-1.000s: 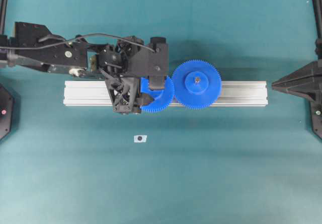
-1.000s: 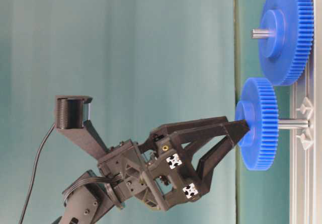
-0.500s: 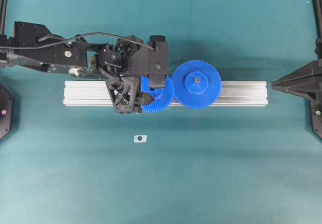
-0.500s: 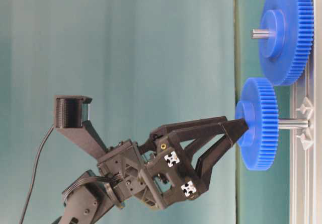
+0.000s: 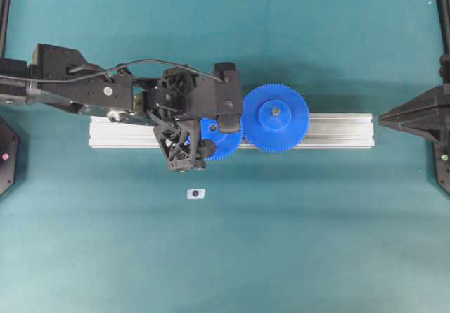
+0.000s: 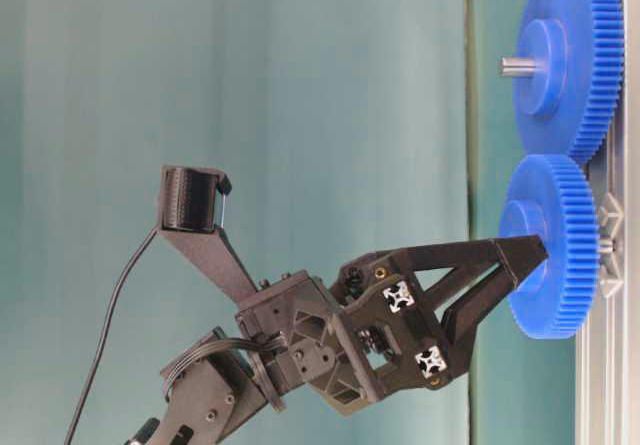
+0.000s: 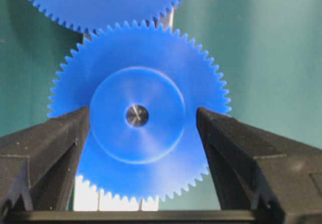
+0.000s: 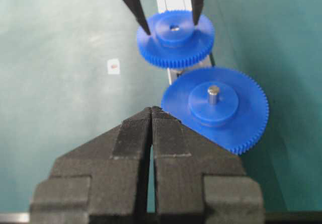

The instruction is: Find the location of the shaft and insert the small gear.

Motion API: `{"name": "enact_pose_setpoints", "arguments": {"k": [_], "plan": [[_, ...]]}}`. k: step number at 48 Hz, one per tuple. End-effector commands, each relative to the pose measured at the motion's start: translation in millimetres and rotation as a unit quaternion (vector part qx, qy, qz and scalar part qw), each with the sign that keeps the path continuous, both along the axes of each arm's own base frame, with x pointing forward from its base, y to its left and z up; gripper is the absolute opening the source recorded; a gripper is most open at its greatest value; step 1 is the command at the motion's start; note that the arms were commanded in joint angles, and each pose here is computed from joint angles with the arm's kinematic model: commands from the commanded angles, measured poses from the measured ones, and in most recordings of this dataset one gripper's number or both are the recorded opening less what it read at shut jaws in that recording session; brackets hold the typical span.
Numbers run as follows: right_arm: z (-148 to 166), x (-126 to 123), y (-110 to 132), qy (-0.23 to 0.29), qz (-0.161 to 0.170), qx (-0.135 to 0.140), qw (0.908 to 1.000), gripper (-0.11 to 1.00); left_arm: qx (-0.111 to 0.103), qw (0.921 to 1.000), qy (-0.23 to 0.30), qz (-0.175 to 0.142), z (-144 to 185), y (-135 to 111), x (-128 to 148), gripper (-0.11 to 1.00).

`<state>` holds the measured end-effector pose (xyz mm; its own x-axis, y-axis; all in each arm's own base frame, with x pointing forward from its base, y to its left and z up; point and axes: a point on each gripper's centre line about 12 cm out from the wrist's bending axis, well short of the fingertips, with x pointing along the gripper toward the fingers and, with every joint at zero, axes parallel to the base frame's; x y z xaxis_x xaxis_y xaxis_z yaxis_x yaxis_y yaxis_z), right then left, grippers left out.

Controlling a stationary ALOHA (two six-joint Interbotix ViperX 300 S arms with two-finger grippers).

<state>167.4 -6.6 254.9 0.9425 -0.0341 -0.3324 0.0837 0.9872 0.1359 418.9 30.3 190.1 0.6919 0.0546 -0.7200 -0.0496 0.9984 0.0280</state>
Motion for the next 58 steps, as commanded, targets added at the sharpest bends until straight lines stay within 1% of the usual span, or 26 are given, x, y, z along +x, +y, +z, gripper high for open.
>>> {"name": "enact_pose_setpoints", "arguments": {"k": [1,7,14,18,24,27,31,36,44,52,58], "plan": [[4.4,1.7,-0.6,-0.007,-0.003,0.004,1.0,0.02,0.004,0.9992,-0.04,-0.002,29.1,-0.4,3.3,0.84],[3.5,1.8,-0.6,-0.006,-0.003,0.004,1.0,0.02,0.004,0.999,-0.044,0.002,33.2,2.1,1.3,0.84],[1.9,1.5,-0.6,-0.006,-0.003,0.004,1.0,0.02,-0.001,0.9998,-0.02,0.004,13.5,1.2,-1.0,0.84],[2.6,1.8,-0.7,-0.009,-0.003,0.004,0.9999,0.02,-0.001,0.9998,-0.02,0.003,13.1,0.7,0.9,0.84],[2.8,1.8,-0.7,-0.01,-0.003,0.004,0.9999,0.02,0.001,0.9992,-0.039,0.004,28.8,1.5,1.9,0.84],[3.4,1.9,-0.7,-0.011,-0.003,0.004,0.9999,0.02,0.002,0.9985,-0.055,0.003,42.1,0.7,0.2,0.84],[3.4,1.9,-0.7,-0.011,-0.003,0.004,0.9999,0.02,0.002,0.9971,-0.076,0.005,59.8,0.7,-7.8,0.84],[2.5,2.0,-0.7,-0.009,-0.003,0.004,0.9999,0.02,0.0,0.9965,-0.084,0.008,67.2,1.0,-21.0,0.84],[2.3,1.8,-0.7,-0.01,-0.003,0.004,0.9999,0.02,-0.013,0.9969,-0.075,0.021,50.9,0.7,-38.8,0.84],[1.7,1.7,-0.6,-0.009,-0.003,0.005,0.9999,0.02,-0.026,0.995,-0.091,0.032,37.7,0.5,-38.4,0.84],[2.3,1.8,-0.7,-0.01,-0.003,0.005,0.9999,0.02,-0.029,0.9947,-0.093,0.033,31.8,0.8,-34.2,0.84]]}}
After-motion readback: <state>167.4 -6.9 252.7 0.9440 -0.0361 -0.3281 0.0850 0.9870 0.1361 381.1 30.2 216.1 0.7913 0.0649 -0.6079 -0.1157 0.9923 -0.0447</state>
